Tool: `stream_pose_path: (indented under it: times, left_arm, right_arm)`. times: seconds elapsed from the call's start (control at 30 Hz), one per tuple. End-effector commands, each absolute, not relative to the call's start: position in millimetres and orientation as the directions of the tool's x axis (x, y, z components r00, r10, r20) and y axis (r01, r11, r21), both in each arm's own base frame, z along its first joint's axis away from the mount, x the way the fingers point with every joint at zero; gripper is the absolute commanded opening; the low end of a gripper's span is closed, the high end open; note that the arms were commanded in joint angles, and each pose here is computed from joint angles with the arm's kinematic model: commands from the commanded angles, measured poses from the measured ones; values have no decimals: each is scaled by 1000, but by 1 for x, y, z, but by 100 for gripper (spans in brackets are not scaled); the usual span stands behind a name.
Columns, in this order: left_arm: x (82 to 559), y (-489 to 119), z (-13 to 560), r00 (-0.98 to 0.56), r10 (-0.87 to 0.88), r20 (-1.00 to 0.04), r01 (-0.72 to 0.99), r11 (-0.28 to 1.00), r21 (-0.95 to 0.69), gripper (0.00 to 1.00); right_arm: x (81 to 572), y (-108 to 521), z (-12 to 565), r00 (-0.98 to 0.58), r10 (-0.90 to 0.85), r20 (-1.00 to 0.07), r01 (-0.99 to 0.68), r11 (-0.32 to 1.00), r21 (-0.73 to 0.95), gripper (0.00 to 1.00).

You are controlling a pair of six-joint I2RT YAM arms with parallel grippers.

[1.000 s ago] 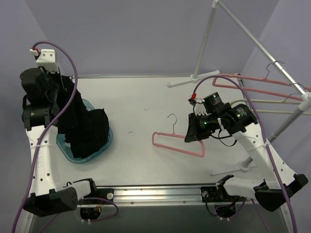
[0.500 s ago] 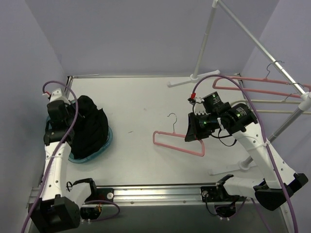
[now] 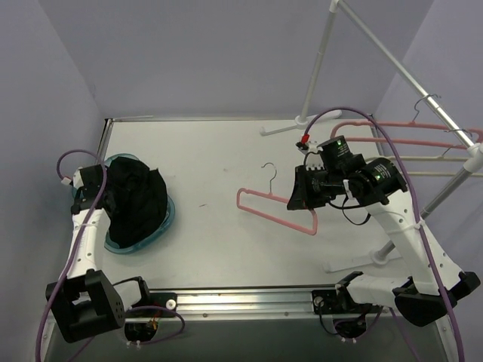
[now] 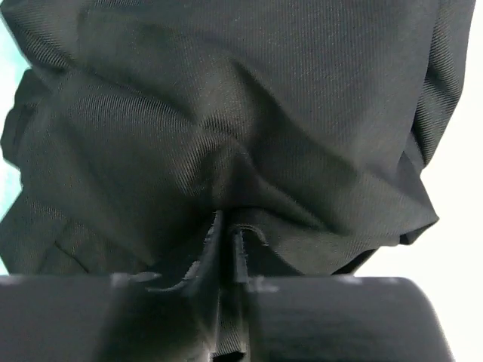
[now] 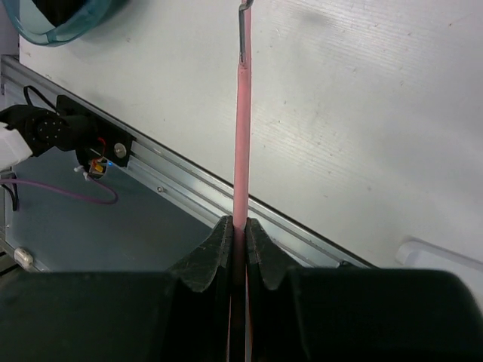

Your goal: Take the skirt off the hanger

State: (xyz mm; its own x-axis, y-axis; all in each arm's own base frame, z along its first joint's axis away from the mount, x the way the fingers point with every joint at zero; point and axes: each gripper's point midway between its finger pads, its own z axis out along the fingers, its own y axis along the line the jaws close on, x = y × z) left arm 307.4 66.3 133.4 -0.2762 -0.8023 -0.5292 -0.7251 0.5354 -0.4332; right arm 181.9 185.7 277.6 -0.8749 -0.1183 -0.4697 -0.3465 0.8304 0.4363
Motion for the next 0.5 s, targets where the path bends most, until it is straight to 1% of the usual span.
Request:
stream_pose_path:
  times: [0.0,0.07,0.17,0.2,0.27,0.3,0.33,0.37,0.4,0.43,0.47]
  left_arm:
    - [295,69,142,-207,-833,-513,-761,467,-450,22]
    - [291,77,150,-177,-823,-540,-777,453,-437,24]
    - [298,85,181,-132,-797,-589,-758,464,-459,30]
    - [300,87,190,-127,-790,-600,-752,471,-461,34]
    - [305,90,208,-136,-765,-630,-735,504,-453,38]
    - [311,93,234,-105,-750,-653,-715,513,-475,48]
    - [312,95,244,-109,-734,-670,-706,532,-468,57]
    - [316,94,256,-102,-728,-678,-688,544,-480,63]
    - [319,95,278,-77,-720,-690,-665,552,-502,69]
    - [317,93,283,-75,-728,-681,-668,544,-508,73]
    - [316,90,292,-62,-734,-676,-651,543,-530,74]
  right_arm:
    - [196,191,297,-847,-76,-526,-353,821,448,0]
    - [199,191,305,-836,-69,-544,-359,820,447,0]
    - [203,191,313,-821,-56,-568,-363,820,443,0]
    - [204,191,314,-817,-56,-574,-366,820,440,0]
    - [204,191,316,-814,-56,-578,-370,818,441,0]
    - [204,192,317,-813,-56,-579,-371,817,442,0]
    - [204,192,318,-813,-53,-580,-370,816,444,0]
    - [204,192,319,-812,-52,-582,-372,815,445,0]
    - [205,193,319,-813,-50,-580,-370,813,449,0]
    - [205,194,321,-813,-46,-580,-370,811,454,0]
    - [205,194,321,-812,-46,-582,-372,810,454,0]
